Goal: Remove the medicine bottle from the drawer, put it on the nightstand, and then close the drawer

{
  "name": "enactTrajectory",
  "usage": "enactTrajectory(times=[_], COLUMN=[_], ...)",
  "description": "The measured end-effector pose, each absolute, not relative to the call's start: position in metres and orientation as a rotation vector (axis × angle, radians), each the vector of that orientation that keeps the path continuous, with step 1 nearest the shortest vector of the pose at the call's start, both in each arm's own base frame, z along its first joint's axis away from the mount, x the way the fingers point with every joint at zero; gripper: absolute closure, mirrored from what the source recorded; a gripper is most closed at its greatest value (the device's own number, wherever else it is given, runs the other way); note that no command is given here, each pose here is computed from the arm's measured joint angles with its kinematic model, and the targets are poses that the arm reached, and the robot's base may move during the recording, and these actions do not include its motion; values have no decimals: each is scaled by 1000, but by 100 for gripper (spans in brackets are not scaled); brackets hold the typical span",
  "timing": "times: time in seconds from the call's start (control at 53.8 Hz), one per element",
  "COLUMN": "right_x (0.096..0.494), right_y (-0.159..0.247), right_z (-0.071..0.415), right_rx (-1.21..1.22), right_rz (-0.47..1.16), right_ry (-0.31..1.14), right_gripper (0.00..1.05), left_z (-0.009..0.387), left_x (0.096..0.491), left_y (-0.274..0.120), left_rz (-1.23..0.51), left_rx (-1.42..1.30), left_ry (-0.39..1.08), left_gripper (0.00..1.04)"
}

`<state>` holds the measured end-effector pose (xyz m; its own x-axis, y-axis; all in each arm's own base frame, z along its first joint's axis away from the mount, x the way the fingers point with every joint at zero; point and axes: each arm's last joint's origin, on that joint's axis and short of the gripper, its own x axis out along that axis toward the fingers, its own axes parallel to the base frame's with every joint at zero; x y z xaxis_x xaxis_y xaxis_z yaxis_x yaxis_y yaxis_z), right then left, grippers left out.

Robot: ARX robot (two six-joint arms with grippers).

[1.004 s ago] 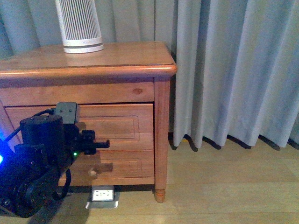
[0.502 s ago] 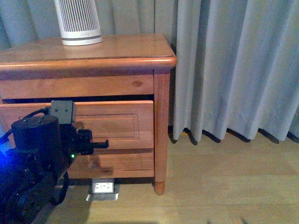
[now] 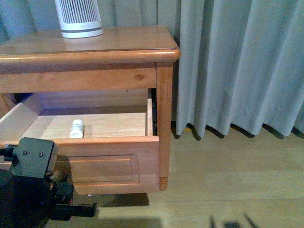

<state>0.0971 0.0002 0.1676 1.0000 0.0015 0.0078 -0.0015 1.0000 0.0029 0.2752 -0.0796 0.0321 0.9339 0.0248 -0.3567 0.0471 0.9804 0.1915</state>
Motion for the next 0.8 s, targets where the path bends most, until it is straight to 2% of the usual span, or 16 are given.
enactTrajectory(times=[0.167,0.428,0.651,0.8], right_x=[97,97,97,97], right_y=[0,0,0,0], right_z=[168,168,168,168], right_rx=[3,3,3,3], right_rz=[2,2,2,2], right_ry=[-8,-8,-8,-8], right_gripper=[7,7,7,7], left_z=[35,69,127,170], left_x=[252,240,225,203], left_y=[-85,-78,-63,-55], left_rz=[-78,-65,-33,-25], left_rx=[207,186,202,252], left_ry=[462,439,367,269], left_gripper=[43,6,7,7])
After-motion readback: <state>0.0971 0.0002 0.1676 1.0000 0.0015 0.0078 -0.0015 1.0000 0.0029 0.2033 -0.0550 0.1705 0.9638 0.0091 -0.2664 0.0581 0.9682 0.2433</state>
